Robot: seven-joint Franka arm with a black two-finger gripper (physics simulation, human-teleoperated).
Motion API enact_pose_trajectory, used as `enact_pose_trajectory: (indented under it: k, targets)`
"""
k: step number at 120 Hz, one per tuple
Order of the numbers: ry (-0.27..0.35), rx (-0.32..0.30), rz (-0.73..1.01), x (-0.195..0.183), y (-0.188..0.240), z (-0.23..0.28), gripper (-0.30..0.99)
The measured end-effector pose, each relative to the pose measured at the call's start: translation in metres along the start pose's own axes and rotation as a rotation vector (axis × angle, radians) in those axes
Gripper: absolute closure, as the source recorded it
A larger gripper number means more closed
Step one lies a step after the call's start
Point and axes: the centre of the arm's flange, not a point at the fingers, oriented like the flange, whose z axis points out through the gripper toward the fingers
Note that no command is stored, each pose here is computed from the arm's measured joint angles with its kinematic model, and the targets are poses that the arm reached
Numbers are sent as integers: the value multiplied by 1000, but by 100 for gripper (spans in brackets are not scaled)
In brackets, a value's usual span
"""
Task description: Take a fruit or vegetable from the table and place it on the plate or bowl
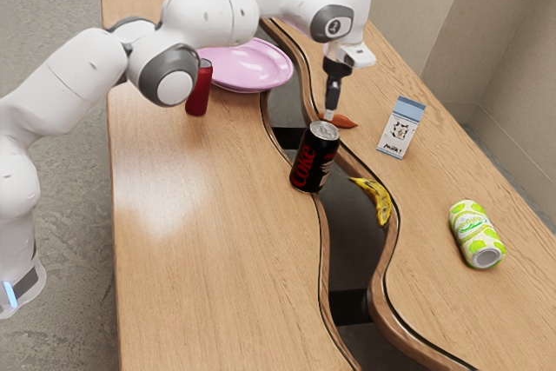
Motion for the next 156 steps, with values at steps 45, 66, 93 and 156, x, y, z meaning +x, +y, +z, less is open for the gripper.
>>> enact_pose_trajectory:
  k: [45, 66, 93, 156]
  targets:
    - [29, 107, 142, 9, -16, 21, 0]
    - [36, 112, 182, 12, -17, 31, 0]
    - [54, 94, 214, 12, -19, 38, 0]
    - [134, 27, 230, 3, -32, 49, 37]
